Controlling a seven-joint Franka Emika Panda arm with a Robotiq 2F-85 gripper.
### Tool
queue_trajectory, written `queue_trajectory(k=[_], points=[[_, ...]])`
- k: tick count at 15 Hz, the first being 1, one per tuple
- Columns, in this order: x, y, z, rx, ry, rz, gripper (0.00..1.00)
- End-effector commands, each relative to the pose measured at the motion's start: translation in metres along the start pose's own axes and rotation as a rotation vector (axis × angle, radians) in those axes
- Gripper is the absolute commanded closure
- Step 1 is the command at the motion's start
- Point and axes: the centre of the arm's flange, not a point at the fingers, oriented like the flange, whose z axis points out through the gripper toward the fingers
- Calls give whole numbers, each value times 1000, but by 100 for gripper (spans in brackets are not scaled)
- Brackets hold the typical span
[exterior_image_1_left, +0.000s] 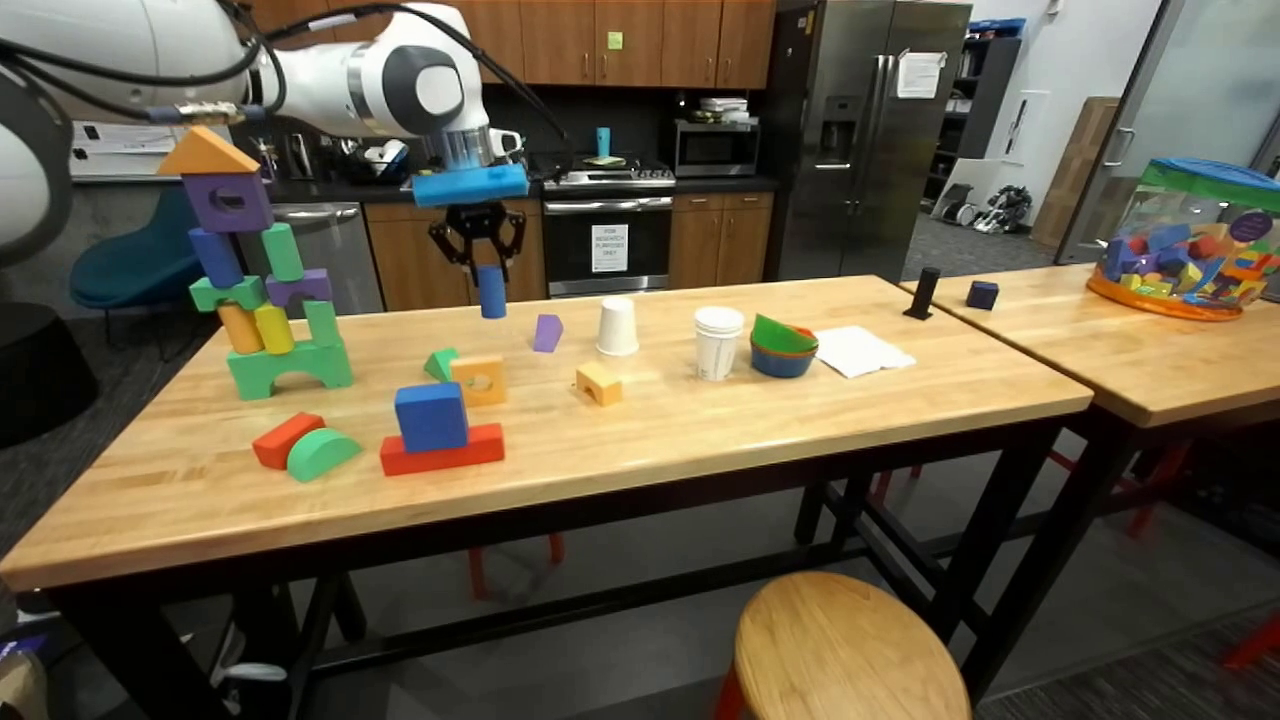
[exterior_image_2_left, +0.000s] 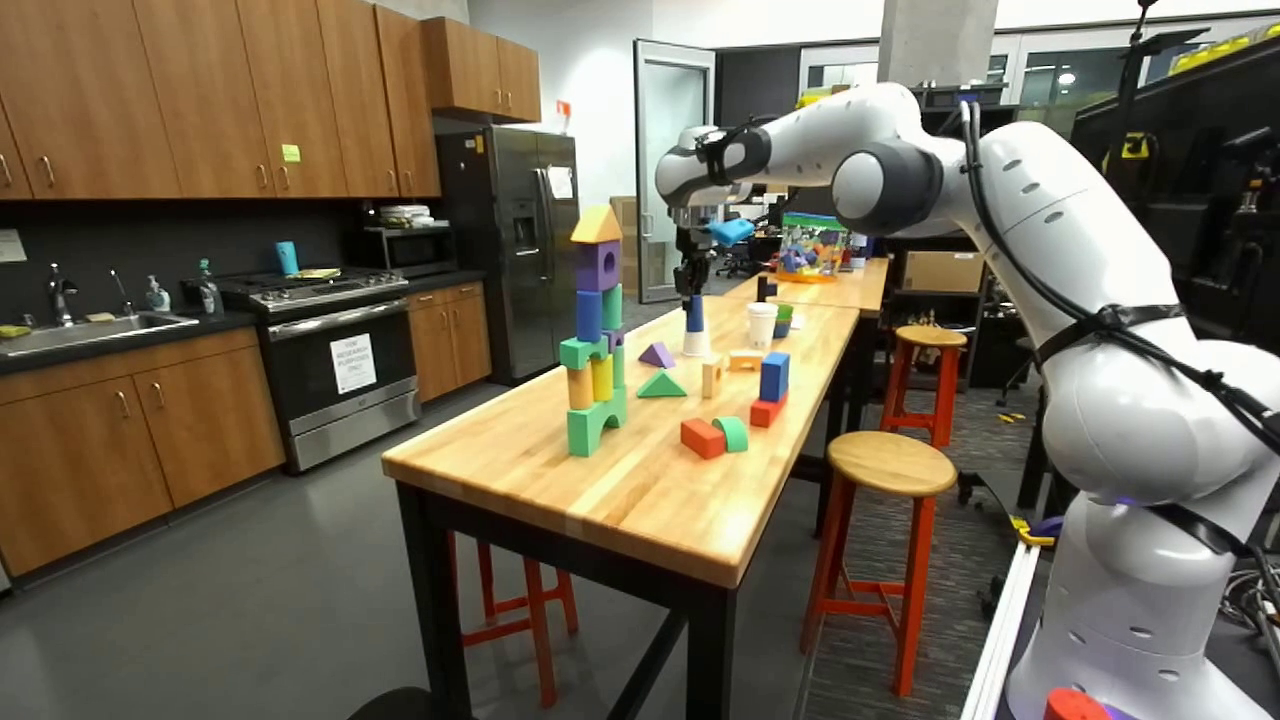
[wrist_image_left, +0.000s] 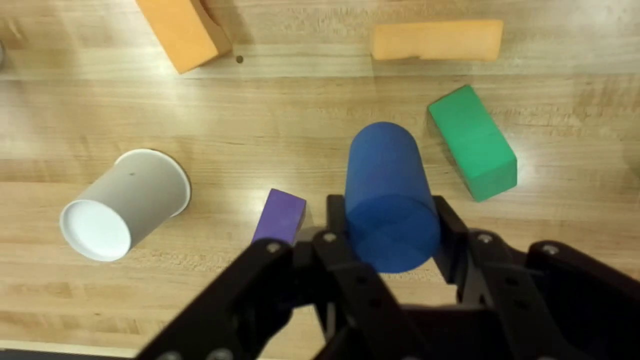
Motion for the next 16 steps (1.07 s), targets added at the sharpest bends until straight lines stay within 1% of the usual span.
queue_trajectory(k=[1,4,5,7,8,10,13,14,15,16], points=[[-38,-9,-43,-16,-7,-84,83],[-53,-16,-61,-53,15,-114,83],[-57,-17,-64,-35,18,-115,83],[-65,-20,-66,-35,12,-100,83],[-69,-21,-69,-16,2,-97,83],[-82,-25,-76,-6,0,-80,83],[-113,-44,-76,-19,12,-104,83],[-117,-50,-75,-22,26,-121,83],[-76,-20,-73,-17,1,-89,58],[-82,-25,-74,-20,6,-98,58]])
